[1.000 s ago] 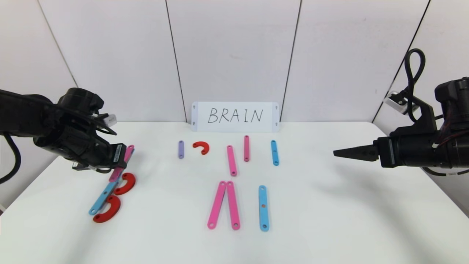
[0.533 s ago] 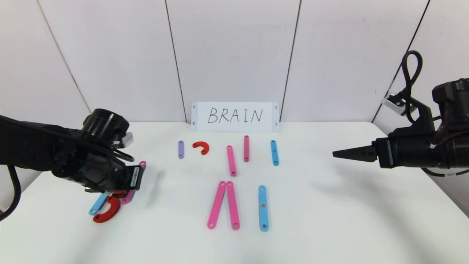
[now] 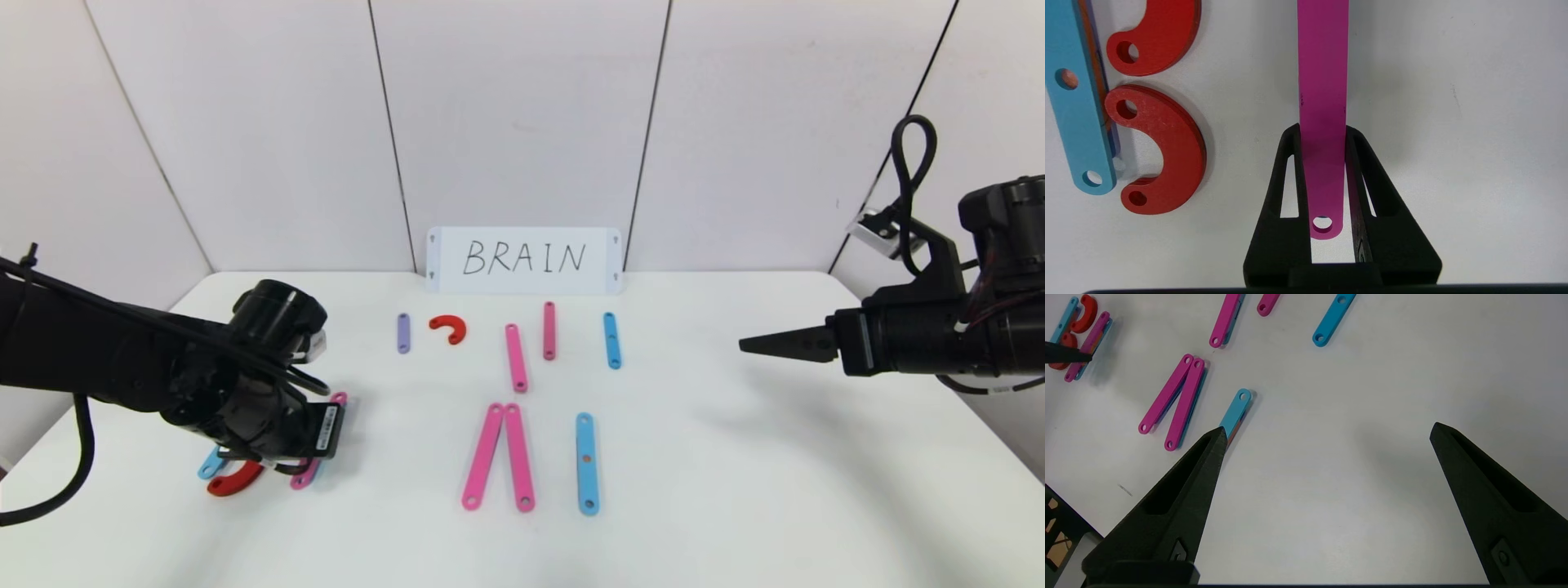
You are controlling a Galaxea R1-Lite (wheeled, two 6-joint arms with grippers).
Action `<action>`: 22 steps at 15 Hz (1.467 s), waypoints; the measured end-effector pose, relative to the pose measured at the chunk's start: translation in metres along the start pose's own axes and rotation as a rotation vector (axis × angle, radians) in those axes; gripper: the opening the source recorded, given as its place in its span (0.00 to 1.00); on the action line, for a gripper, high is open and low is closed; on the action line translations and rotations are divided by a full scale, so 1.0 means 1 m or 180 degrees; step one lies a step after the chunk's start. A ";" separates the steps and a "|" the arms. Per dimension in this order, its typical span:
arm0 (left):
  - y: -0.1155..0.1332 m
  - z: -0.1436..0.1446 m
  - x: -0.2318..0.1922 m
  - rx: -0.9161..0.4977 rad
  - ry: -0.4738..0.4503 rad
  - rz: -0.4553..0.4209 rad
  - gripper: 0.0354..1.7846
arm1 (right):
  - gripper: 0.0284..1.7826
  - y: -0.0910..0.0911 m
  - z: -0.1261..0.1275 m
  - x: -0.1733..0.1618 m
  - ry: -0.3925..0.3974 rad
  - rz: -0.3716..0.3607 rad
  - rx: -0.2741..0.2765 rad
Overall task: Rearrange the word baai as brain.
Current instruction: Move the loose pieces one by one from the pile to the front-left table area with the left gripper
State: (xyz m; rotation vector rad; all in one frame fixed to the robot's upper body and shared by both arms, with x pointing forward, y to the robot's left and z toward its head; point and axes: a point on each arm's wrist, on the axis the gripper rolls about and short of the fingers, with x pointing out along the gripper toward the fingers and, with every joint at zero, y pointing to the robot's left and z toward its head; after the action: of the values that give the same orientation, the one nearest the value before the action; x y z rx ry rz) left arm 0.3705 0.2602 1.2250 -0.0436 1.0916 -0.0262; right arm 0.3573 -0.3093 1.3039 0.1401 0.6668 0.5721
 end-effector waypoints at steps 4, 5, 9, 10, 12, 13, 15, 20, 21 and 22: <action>-0.006 -0.005 0.007 0.0065 0.0063 -0.0017 0.15 | 0.98 0.000 0.000 0.001 0.0012 0.0004 0.0001; -0.007 -0.006 0.008 0.0046 0.0054 -0.0024 0.16 | 0.98 0.000 -0.001 0.002 0.0019 0.0003 0.0004; -0.012 -0.011 0.006 0.0055 0.0076 -0.0046 0.33 | 0.98 0.001 -0.001 0.002 0.0029 0.0010 0.0001; -0.012 -0.012 0.005 0.0062 0.0077 -0.0047 0.42 | 0.98 0.001 -0.001 0.002 0.0030 0.0010 0.0000; -0.012 -0.012 0.005 0.0067 0.0074 -0.0050 0.63 | 0.98 0.001 -0.002 0.003 0.0033 0.0012 0.0000; -0.013 -0.012 0.005 0.0070 0.0067 -0.0053 0.72 | 0.98 0.001 -0.002 0.003 0.0034 0.0012 0.0001; -0.013 -0.011 0.004 0.0074 0.0046 -0.0059 0.86 | 0.98 0.001 -0.002 0.003 0.0036 0.0011 0.0002; -0.017 0.006 -0.009 0.0055 -0.0200 -0.0139 0.98 | 0.98 0.001 -0.002 0.003 0.0039 0.0011 0.0003; -0.018 0.011 -0.013 0.0054 -0.0270 -0.0160 0.98 | 0.98 0.001 -0.002 0.003 0.0036 0.0011 0.0002; -0.020 0.018 -0.018 0.0050 -0.0359 -0.0186 0.98 | 0.98 0.001 -0.002 0.003 0.0036 0.0012 0.0002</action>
State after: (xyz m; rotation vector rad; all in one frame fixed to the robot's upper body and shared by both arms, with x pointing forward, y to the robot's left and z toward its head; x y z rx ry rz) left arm 0.3786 0.2414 1.2500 -0.0623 0.9770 -0.0839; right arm 0.3578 -0.3073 1.3010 0.1388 0.6776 0.5767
